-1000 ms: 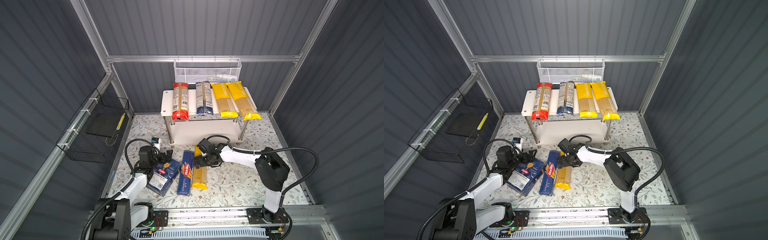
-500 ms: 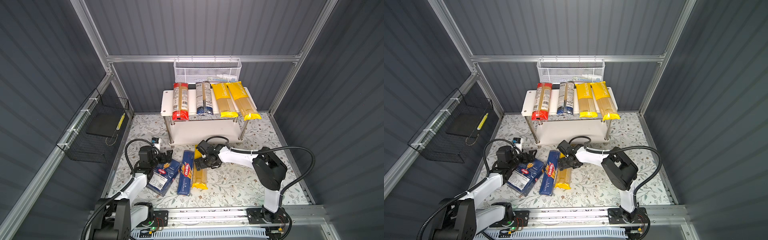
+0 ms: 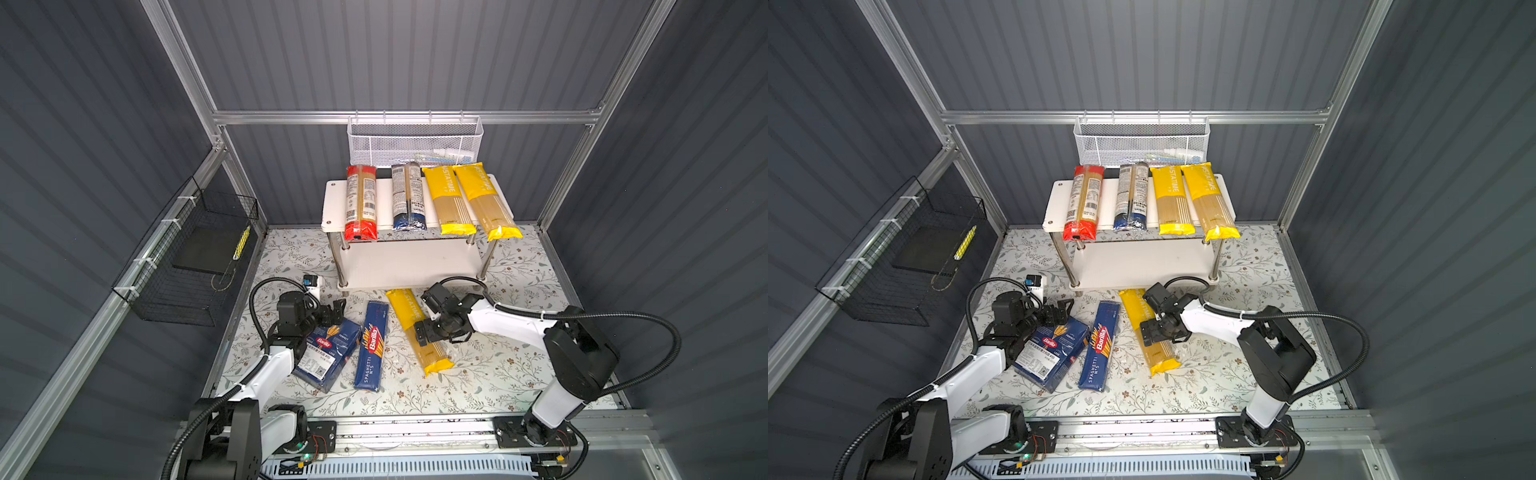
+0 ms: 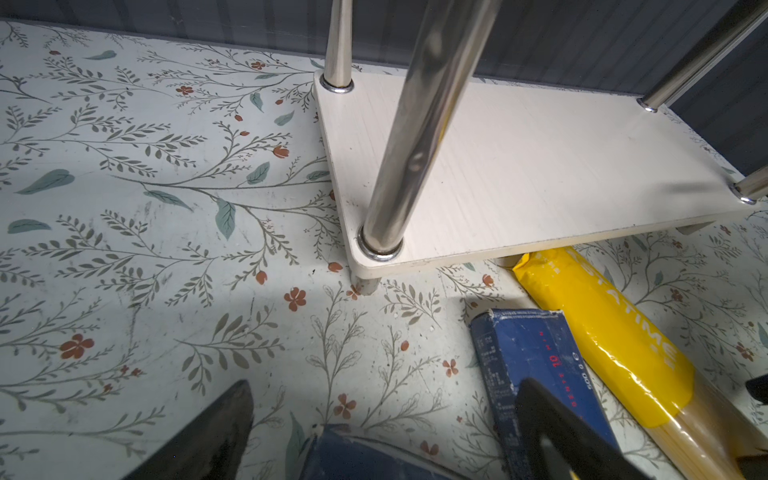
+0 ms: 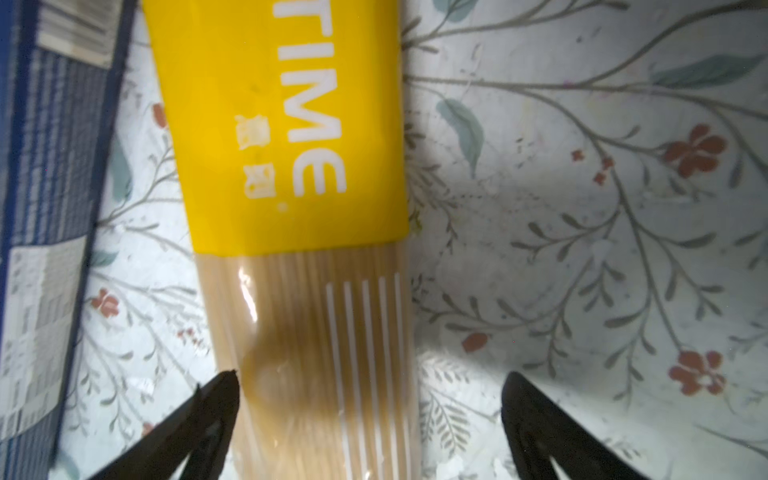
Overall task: Place and organize the pasta boxes and bags onto the shelf
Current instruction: 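Close the right gripper around the yellow PASTATIME bag's lower end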
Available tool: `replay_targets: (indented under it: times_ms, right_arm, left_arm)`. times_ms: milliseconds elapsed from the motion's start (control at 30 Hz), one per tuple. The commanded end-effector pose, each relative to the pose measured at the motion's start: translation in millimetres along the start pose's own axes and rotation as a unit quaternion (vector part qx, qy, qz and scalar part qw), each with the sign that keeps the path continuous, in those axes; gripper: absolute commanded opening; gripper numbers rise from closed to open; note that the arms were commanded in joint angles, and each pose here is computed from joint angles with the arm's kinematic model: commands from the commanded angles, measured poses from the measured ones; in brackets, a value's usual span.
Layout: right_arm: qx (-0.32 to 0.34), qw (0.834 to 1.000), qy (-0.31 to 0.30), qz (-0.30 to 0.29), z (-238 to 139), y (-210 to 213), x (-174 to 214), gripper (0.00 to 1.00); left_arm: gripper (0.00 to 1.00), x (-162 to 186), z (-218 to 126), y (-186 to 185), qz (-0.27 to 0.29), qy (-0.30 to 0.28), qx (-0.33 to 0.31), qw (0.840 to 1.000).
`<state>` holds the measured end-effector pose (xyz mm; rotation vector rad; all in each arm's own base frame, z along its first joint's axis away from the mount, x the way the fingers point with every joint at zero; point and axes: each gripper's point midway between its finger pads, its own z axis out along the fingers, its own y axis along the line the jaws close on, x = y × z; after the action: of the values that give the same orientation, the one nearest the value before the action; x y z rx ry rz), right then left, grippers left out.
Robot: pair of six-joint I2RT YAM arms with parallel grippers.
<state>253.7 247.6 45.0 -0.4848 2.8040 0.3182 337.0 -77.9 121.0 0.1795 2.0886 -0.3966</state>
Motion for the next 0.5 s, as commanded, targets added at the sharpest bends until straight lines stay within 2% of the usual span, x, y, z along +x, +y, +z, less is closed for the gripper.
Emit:
replay_targets:
  times_ms: [0, 233, 467]
  right_arm:
    - [-0.034, 0.998, -0.034, -0.043, -17.8, 15.1, -9.9, 0.99]
    - [0.010, 0.998, -0.023, -0.056, -13.8, 6.7, -13.3, 0.99]
    - [0.011, 0.999, -0.009, -0.040, 6.4, 15.6, -14.0, 0.99]
  left_arm:
    - [0.99, -8.9, -3.9, -2.9, 0.009, -0.011, 0.006, 1.000]
    - [0.99, -9.0, -3.7, -1.4, 0.009, -0.010, 0.002, 1.000]
    - [0.99, -8.2, -2.4, -0.6, 0.007, -0.007, 0.001, 1.000]
